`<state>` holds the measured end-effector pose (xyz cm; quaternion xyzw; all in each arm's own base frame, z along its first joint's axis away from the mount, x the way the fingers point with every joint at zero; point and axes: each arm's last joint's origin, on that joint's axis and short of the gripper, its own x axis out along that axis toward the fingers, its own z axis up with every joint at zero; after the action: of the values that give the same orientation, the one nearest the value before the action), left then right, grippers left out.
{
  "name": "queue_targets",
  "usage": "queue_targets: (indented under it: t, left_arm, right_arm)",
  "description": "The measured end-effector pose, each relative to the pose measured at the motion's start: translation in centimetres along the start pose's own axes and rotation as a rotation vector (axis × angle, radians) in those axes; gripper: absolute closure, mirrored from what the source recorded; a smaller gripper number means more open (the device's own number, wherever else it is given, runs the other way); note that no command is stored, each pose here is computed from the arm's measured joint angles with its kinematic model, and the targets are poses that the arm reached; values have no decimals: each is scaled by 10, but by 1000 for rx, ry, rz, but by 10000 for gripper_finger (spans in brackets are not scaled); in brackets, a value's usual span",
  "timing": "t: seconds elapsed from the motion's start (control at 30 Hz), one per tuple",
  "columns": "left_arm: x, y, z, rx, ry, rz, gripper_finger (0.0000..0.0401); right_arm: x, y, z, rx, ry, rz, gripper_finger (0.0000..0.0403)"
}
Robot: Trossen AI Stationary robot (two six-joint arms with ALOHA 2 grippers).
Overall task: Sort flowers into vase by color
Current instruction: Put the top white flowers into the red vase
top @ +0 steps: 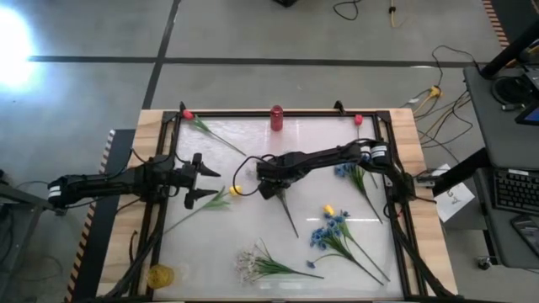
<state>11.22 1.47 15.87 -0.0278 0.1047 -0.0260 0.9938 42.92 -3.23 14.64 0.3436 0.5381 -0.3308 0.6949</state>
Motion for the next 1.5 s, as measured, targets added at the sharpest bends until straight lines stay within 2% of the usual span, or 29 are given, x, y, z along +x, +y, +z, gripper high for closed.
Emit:
queue_targets:
  t: [0.13, 0.37, 0.5, 0.6, 0.7, 0.8, 0.97, 1.03, 1.13, 1.23, 1.4, 1.5]
  left_arm:
    - [0, 0, 0, 0, 0, 0, 132]
    - [0, 0, 0, 0, 0, 0, 132]
    - [0, 0, 0, 0, 0, 0, 132]
    - [0, 0, 0, 0, 0, 0, 132]
    - [0, 0, 0, 0, 0, 0, 132]
    - [0, 0, 0, 0, -1, 0, 132]
    - [0, 0, 0, 0, -1, 0, 132]
    - [0, 0, 0, 0, -1, 0, 132]
    - [0, 0, 0, 1, -2, 0, 132]
    - [0, 0, 0, 0, -1, 0, 132]
    - [1, 0, 0, -2, 6, 0, 132]
    - [1, 0, -1, -2, 9, 0, 132]
  right_arm:
    - [2, -1, 0, 20, 7, -11, 161]
    - [3, -2, 1, 19, -1, -16, 301]
    - [-15, 0, 6, 1, -78, 25, 377]
    - [-56, 0, 21, -27, -239, 110, 384]
    - [-107, -6, 40, -55, -483, 205, 386]
    - [-146, -22, 58, -97, -717, 217, 387]
    - [-197, -63, 101, -163, -1112, 268, 388]
    - [-208, -81, 117, -197, -1255, 275, 388]
    - [-212, -105, 137, -244, -1378, 212, 389]
    - [-215, -126, 151, -273, -1451, 208, 389]
    - [-198, -149, 166, -313, -1447, 166, 389]
    - [-189, -158, 169, -328, -1436, 228, 390]
